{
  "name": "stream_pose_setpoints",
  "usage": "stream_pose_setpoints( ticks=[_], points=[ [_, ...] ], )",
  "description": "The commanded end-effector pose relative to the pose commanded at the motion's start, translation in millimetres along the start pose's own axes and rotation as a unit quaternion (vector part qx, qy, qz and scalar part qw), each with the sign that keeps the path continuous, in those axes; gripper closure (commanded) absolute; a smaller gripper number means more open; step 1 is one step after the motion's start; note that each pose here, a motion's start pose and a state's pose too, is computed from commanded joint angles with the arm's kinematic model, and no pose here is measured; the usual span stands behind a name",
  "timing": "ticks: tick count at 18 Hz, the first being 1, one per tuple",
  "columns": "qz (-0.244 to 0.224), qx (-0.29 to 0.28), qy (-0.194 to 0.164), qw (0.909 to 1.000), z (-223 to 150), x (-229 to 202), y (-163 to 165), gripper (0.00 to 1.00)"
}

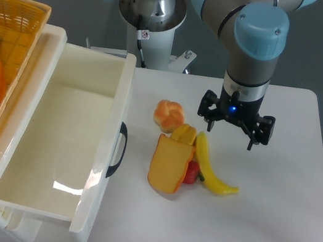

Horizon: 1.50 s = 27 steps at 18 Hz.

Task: Pick up the bread slice
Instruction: 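Lower the open gripper down onto the upright bread slice's crust edge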

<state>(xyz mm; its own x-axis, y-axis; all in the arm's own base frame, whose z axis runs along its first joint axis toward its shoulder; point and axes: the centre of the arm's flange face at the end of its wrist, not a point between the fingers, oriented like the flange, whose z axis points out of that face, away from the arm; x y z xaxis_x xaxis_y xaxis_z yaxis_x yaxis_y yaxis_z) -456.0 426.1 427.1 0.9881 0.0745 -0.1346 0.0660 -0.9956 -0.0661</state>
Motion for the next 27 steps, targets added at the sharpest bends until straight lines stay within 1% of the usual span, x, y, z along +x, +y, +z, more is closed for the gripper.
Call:
stream_pose_setpoints(
  ticks=[3,6,8,12,14,16,17,20,22,25,27],
  points=[
    [0.000,-0.001,0.004,1.0000,4,4,-1,0.00],
    [-0.032,-0.001,0.009,0.9994,8,7,-4,0.00],
    [-0.038,-0.001,0.016,0.9991,14,12,-7,0.00],
    [-0.048,0.002,0.043,0.9980,33,21,-7,0.00],
    [-0.077,-0.002,0.049,0.9958,40,24,-8,0.00],
    [-0.092,0.011,0.070,0.9932,47,27,-13,0.00],
    [-0.102,0.015,0.084,0.9911,55,27,-14,0.00],
    [-0.127,0.003,0.100,0.9868,77,29,-17,0.00],
    [-0.141,-0.001,0.117,0.9830,93,31,-21,0.00],
    [-0.144,-0.007,0.130,0.9810,108,35,-20,0.00],
    [-0.140,-0.015,0.131,0.9813,117,34,-20,0.00]
  ],
)
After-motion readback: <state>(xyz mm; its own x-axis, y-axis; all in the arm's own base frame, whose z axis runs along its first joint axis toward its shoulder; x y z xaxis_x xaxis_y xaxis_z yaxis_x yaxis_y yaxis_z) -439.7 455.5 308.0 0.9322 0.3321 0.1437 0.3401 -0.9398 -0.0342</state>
